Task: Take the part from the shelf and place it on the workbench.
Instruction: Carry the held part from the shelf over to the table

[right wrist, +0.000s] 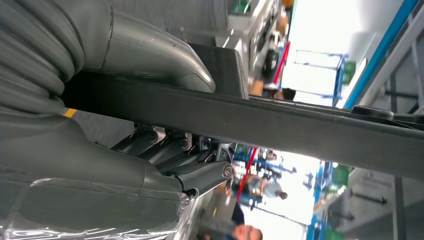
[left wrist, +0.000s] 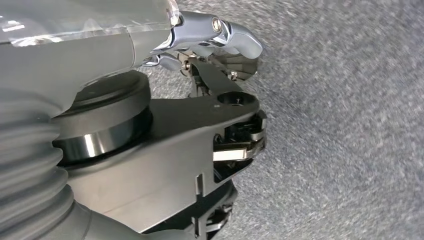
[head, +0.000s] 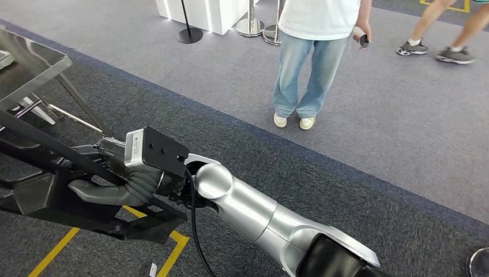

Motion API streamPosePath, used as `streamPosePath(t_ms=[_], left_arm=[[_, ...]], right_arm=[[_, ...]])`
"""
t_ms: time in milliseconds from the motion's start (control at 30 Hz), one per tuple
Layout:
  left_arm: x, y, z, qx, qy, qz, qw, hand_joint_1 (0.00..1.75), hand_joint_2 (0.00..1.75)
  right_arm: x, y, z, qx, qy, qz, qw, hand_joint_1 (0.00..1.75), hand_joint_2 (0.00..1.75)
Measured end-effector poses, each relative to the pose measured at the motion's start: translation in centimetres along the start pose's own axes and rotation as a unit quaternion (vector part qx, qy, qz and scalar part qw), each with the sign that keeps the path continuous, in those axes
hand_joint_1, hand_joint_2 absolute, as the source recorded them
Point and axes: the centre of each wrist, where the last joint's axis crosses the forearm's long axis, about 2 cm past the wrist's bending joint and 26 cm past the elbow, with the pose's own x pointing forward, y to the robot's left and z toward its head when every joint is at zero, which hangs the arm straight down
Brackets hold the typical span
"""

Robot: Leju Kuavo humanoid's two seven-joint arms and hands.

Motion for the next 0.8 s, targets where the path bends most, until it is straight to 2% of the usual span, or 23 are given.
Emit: streamPosePath(t_ms=[800], left_arm=[[0.44,-0.28,-0.15,-0.003,0.0,0.0,1.0,0.0,1.75]], right_arm=[[-0.15,-0.75,0.18,-0.006,0.005,0.006,1.0,1.75,1.75]])
